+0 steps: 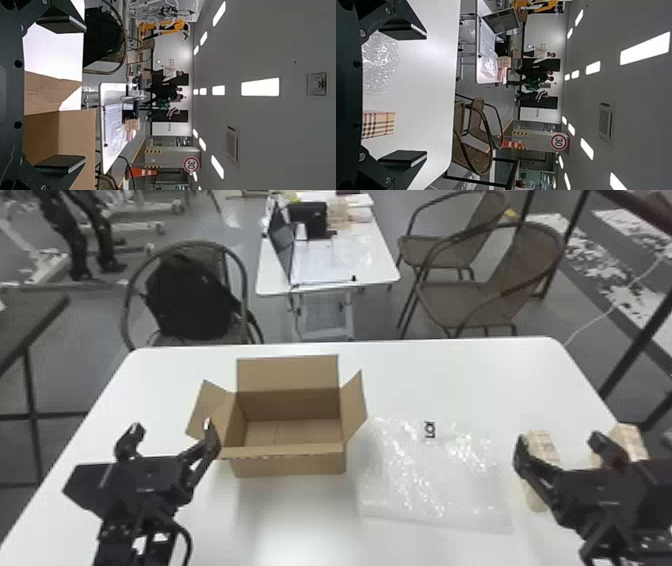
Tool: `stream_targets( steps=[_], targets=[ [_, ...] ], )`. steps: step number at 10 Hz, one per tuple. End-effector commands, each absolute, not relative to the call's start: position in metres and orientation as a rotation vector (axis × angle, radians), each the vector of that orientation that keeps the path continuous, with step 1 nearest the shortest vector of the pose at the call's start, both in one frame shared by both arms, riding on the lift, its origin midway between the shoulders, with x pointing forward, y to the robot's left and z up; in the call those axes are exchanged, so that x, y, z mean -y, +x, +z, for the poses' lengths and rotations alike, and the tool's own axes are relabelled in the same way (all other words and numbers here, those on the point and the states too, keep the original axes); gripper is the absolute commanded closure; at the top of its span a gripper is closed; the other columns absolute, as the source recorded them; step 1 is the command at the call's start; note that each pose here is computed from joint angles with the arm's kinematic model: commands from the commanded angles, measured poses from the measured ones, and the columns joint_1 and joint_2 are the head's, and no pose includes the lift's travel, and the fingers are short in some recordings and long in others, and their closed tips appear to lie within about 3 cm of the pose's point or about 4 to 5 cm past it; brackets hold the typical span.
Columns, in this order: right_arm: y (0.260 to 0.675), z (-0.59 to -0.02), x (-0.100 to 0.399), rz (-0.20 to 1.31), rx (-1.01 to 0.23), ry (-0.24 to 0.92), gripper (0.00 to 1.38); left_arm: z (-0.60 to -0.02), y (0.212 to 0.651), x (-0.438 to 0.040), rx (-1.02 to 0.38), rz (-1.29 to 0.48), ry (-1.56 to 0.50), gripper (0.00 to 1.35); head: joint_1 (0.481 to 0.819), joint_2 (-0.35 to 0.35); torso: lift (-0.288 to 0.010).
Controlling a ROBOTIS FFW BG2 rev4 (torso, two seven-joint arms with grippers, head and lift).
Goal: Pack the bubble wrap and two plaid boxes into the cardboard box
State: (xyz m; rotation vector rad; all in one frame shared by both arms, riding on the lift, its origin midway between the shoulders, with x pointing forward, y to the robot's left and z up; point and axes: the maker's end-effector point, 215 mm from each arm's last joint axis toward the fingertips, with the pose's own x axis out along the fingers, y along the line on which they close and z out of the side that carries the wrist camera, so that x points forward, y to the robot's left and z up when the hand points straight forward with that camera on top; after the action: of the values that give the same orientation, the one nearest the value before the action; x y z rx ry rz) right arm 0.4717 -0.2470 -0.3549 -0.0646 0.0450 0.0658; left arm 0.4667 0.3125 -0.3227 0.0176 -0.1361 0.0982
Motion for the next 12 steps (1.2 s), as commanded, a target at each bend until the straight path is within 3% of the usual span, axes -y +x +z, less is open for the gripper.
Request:
stream_targets(
  steps=[1, 9, 12],
  targets=[
    [0.472, -0.355, 0.247, 0.066, -0.050, -0.067, 0.23, -0.324, 0.467, -0.310, 0.134, 0.096, 0.014, 0.15, 0.695, 0.079, -0.071],
    [0.478, -0.355, 0.236, 0.111, -0.061, -0.057, 0.25, -0.331, 0.471, -0.325, 0.102, 0.120, 0.001, 0.15, 0.695, 0.087, -0.071],
    [0.484, -0.355, 0.214, 0.175, -0.059, -0.045, 0.25, -0.362, 0.489, -0.345, -0.022, 0.133, -0.146, 0.15, 0.695, 0.122, -0.071]
  ],
)
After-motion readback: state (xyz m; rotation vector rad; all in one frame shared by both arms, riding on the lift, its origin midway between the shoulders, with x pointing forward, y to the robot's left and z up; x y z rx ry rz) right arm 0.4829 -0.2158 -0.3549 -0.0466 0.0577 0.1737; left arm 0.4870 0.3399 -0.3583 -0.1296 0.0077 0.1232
